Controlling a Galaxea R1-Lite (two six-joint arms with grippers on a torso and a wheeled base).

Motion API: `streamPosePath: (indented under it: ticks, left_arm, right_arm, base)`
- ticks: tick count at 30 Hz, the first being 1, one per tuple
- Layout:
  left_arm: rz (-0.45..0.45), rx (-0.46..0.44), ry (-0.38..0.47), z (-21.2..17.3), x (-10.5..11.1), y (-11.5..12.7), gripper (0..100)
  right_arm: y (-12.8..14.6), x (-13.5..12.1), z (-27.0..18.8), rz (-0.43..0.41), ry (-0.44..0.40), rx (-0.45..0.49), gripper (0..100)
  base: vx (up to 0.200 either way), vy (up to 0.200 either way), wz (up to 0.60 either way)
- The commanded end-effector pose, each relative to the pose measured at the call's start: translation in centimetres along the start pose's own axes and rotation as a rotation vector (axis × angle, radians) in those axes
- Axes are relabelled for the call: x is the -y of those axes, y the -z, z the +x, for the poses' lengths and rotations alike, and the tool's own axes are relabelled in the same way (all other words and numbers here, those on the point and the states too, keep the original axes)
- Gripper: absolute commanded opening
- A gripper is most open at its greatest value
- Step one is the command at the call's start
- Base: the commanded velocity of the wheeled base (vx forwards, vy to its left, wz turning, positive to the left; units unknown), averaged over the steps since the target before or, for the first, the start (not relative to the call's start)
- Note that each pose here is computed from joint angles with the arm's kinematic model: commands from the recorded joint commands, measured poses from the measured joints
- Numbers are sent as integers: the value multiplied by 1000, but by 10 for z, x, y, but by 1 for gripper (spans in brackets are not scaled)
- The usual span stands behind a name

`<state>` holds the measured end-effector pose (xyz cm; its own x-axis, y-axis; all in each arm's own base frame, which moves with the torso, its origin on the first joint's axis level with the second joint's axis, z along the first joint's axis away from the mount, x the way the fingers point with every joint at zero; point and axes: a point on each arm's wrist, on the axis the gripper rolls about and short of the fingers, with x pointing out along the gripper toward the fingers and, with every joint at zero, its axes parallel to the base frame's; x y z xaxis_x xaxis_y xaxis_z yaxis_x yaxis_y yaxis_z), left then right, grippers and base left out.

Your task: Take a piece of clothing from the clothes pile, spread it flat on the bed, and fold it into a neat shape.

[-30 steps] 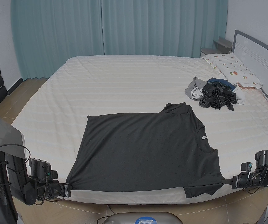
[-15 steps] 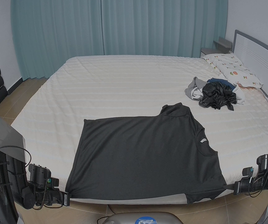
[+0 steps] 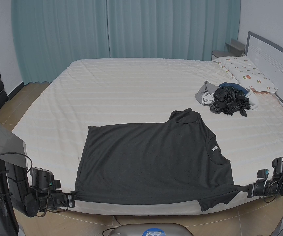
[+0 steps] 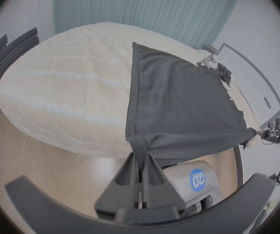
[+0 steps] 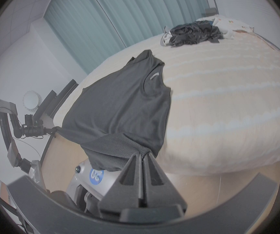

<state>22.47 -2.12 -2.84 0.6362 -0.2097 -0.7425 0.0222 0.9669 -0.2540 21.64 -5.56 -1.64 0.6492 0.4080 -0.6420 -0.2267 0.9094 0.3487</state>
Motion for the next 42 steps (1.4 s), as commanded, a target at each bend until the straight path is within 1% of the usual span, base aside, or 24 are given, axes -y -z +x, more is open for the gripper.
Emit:
streamPosePath:
  ticks: [1, 2, 3, 4, 6, 7, 10, 12, 13, 14, 17, 19, 20, 21, 22, 23, 24, 25, 29, 32, 36, 42]
  left_arm:
    - [-15, 78, 20, 0, 4, -16, 0]
    - [-21, 101, 25, 3, 4, -22, 0]
    - [-35, 117, 29, 4, 5, -26, 0]
    - [-44, 125, 31, 5, 5, -28, 0]
    - [-89, 169, 49, 6, 8, -40, 0]
    - [-89, 169, 49, 6, 8, -40, 0]
    - [-112, 172, 52, 7, 10, -52, 0]
    - [-146, 172, 51, 5, 11, -60, 0]
    - [-146, 172, 51, 5, 11, -60, 0]
    - [-195, 179, 59, 2, 14, -71, 0]
    - [-254, 164, 61, -3, 17, -86, 0]
    - [-274, 155, 59, -4, 19, -93, 0]
    - [-298, 149, 59, -4, 21, -100, 0]
    - [-298, 149, 59, -4, 21, -100, 0]
    - [-339, 145, 58, -7, 22, -109, 0]
    - [-365, 136, 53, -9, 22, -112, 0]
    - [-365, 136, 53, -9, 22, -112, 0]
    - [-385, 102, 40, -10, 22, -112, 0]
    - [-399, 43, 15, -14, 22, -109, 0]
    - [-403, 30, 8, -18, 23, -109, 0]
    - [-412, 41, 5, -25, 21, -110, 0]
    - [-415, 7, -9, -30, 19, -99, 0]
  right_arm:
    - [-19, 3, 8, -27, -6, 57, 0]
    - [-29, 3, 11, -34, -12, 90, 0]
    - [-34, 3, 12, -29, -17, 104, 0]
    - [-37, 2, 13, -28, -19, 109, 0]
    - [-44, -3, 19, -8, -47, 122, 0]
    - [-44, -3, 19, -8, -47, 122, 0]
    - [-56, -5, 26, -12, -64, 146, 0]
    - [-59, -5, 27, -19, -66, 155, 0]
    - [-59, -5, 27, -19, -66, 155, 0]
    - [-61, -5, 28, -23, -69, 159, 0]
    - [-66, -5, 29, -21, -71, 175, 0]
    - [-67, -5, 28, -13, -72, 180, 0]
    - [-70, -6, 27, -10, -74, 190, 0]
    - [-70, -6, 27, -10, -74, 190, 0]
    - [-74, -7, 24, -15, -73, 208, 0]
    - [-76, -8, 22, -18, -72, 216, 0]
    - [-76, -8, 22, -18, -72, 216, 0]
    - [-77, -9, 19, -17, -71, 222, 0]
    - [-73, -11, 14, -4, -68, 215, 0]
    - [-70, -11, 10, 4, -63, 213, 0]
    - [-65, -14, 0, 8, -92, 215, 0]
    - [-56, -20, -6, 13, -101, 194, 0]
  base:
    - [0, 0, 0]
    - [0, 0, 0]
    - [0, 0, 0]
    - [0, 0, 0]
    - [0, 0, 0]
    - [0, 0, 0]
    - [0, 0, 0]
    - [0, 0, 0]
    - [0, 0, 0]
    - [0, 0, 0]
    - [0, 0, 0]
    - [0, 0, 0]
    - [0, 0, 0]
    - [0, 0, 0]
    - [0, 0, 0]
    - [0, 0, 0]
    - [0, 0, 0]
    - [0, 0, 0]
    - [0, 0, 0]
    - [0, 0, 0]
    - [0, 0, 0]
    - [0, 0, 0]
